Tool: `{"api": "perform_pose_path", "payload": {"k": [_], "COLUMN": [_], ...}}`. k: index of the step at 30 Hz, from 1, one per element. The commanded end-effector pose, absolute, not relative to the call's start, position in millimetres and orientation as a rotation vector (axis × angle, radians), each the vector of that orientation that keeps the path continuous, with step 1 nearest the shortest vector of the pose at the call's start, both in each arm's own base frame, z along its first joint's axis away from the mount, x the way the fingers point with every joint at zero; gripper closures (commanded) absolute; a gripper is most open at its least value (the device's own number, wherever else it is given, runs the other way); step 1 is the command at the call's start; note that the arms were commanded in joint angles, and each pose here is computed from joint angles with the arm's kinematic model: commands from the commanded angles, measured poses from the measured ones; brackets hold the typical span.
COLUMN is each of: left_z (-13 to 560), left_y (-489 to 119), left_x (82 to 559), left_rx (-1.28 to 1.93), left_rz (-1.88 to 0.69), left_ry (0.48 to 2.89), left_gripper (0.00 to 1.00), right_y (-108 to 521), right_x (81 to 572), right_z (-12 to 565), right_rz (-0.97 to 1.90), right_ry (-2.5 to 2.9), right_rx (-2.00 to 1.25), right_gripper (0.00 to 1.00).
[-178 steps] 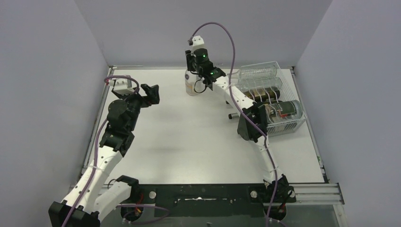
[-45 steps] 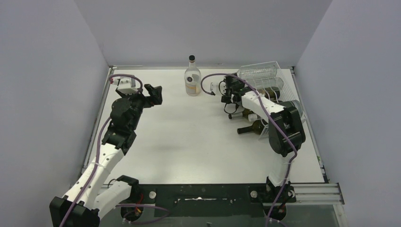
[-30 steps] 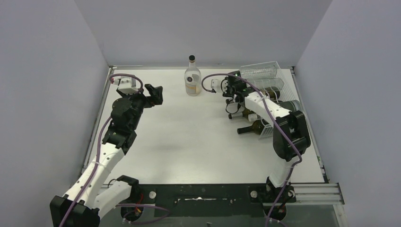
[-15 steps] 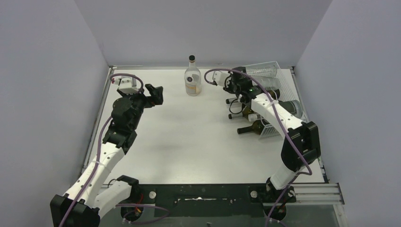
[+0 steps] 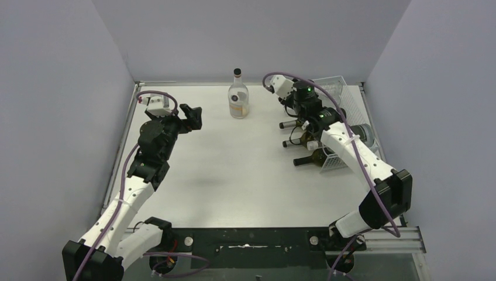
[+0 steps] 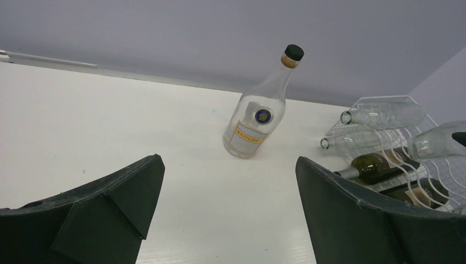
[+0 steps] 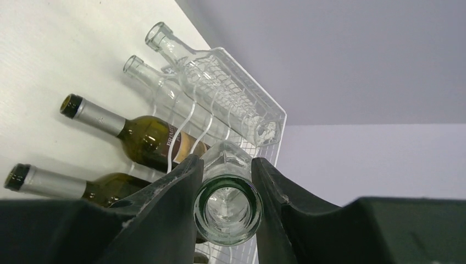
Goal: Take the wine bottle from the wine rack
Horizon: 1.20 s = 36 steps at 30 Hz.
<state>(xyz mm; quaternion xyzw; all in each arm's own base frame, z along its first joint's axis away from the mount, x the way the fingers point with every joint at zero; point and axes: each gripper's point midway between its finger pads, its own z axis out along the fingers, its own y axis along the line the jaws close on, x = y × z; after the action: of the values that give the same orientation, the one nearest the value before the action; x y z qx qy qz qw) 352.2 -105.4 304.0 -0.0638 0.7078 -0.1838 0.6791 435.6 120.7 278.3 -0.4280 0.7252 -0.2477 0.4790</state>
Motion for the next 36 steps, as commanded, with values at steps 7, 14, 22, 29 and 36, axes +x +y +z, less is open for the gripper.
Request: {"api": "perform_pose_path", "payload": {"k": [7,14,22,29,36], "left_z": [326.1,326.7,327.3,327.6,330.3], "left_y": [-108.8,-102.5,-97.9,-99.4,-96.5], "left_x": [351.7,352.9,353.3,352.9,351.7], "left_rx": [-0.134,-0.151,-0.162,-0.156,-0.163], "left_rz": [-0.445,-0.432,-0.415,-0.425,-0.415], "left_ry": [1.52,1.516,1.513,1.513,1.507], "left_gripper": [0.08,0.08,0.08,0.08,0.08], "right_y": [130.6,173.6,239.8,292.0,333.3], "right_x": [404.4,394.0,405.6,426.1,446.2], "right_z": [378.2,408.9,416.5,400.6,384.0], "right_rz": [-0.493,-0.148,0.177,0.251,0.279], "right_ry": [1.687,1.678,1.668,1.704,1.746], "right_rx": [-0.645,-0.455,-0.428,-0.455,-0.449], "right_gripper": [1.0,1.0,1.0,1.0,1.0]}}
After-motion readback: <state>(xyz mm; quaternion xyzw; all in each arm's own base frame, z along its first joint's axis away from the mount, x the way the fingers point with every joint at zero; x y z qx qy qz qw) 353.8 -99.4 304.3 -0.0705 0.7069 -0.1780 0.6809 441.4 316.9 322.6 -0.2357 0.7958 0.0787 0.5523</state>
